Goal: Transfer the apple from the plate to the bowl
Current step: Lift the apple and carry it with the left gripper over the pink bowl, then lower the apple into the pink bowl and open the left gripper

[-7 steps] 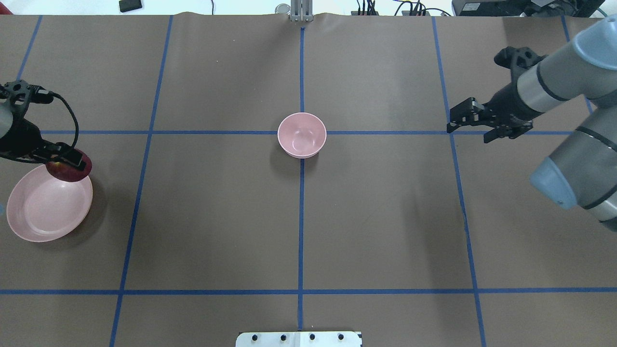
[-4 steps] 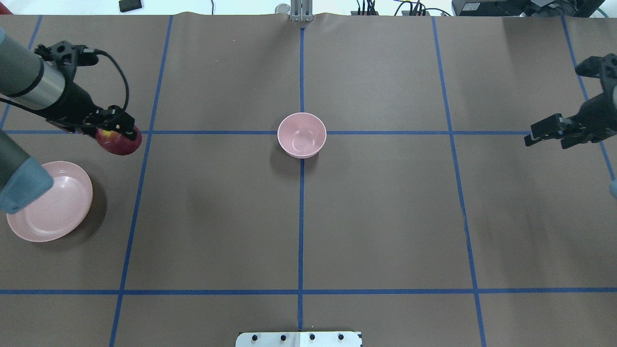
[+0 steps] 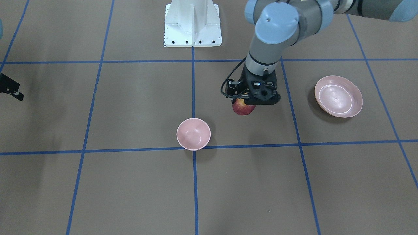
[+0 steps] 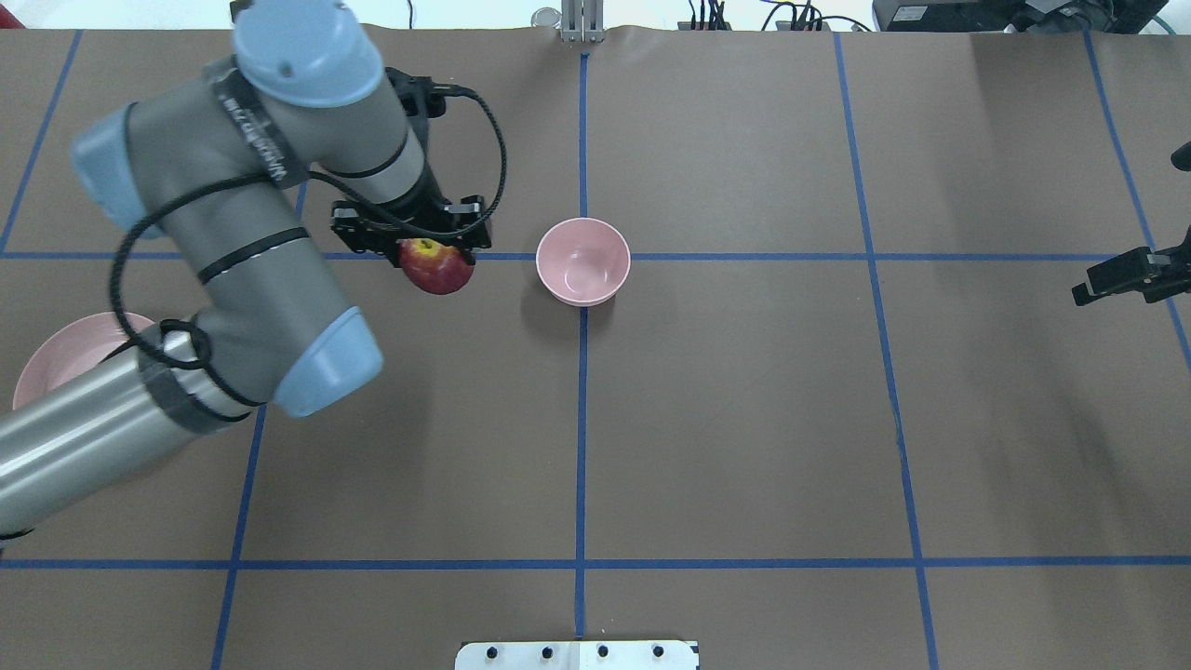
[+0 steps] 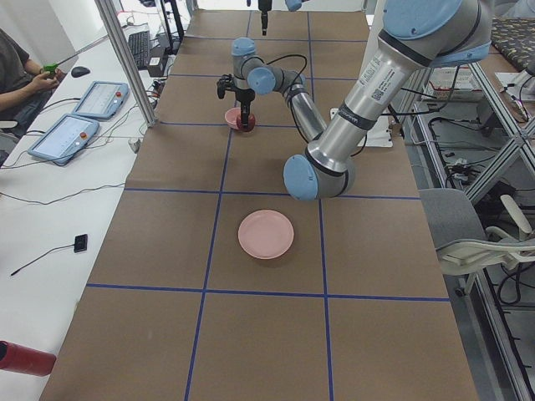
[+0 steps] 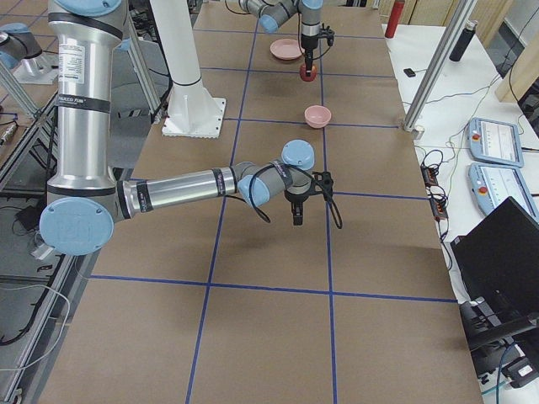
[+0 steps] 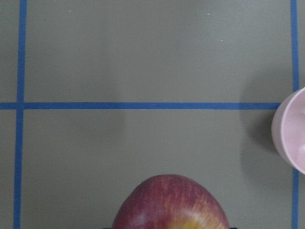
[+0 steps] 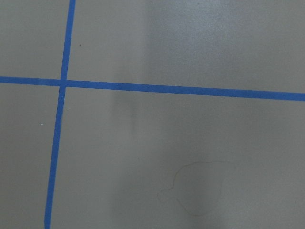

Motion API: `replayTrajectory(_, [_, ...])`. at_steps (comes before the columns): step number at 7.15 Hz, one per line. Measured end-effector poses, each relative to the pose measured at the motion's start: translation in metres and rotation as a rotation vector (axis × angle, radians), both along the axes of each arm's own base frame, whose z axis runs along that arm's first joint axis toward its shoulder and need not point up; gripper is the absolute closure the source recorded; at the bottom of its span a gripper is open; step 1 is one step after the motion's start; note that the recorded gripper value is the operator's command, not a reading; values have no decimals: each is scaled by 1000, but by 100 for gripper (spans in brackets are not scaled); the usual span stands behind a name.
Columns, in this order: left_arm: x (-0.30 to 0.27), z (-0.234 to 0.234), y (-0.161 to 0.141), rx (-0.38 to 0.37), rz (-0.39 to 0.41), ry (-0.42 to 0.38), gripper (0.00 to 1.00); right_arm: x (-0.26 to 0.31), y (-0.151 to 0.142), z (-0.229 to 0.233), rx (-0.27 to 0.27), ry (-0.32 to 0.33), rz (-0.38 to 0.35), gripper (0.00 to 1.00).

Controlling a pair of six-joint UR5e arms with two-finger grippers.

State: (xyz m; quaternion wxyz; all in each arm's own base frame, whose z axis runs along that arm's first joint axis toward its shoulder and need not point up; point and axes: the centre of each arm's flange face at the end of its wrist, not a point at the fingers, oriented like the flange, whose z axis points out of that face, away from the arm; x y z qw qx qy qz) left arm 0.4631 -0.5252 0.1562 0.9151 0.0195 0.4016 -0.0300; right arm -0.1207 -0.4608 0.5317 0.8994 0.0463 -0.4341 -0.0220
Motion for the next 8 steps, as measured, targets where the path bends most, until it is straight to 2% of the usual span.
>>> replayTrajectory(1, [48, -38, -24, -10, -27, -7, 100, 1, 2, 1, -1, 1, 0, 0])
replayTrajectory(3, [101, -68, -51, -5, -63, -2, 100, 1, 3, 1, 0, 2, 0, 0])
replayTrajectory(8, [145, -52, -47, 9, -60, -64, 100, 0, 4, 2, 0, 3, -3, 0])
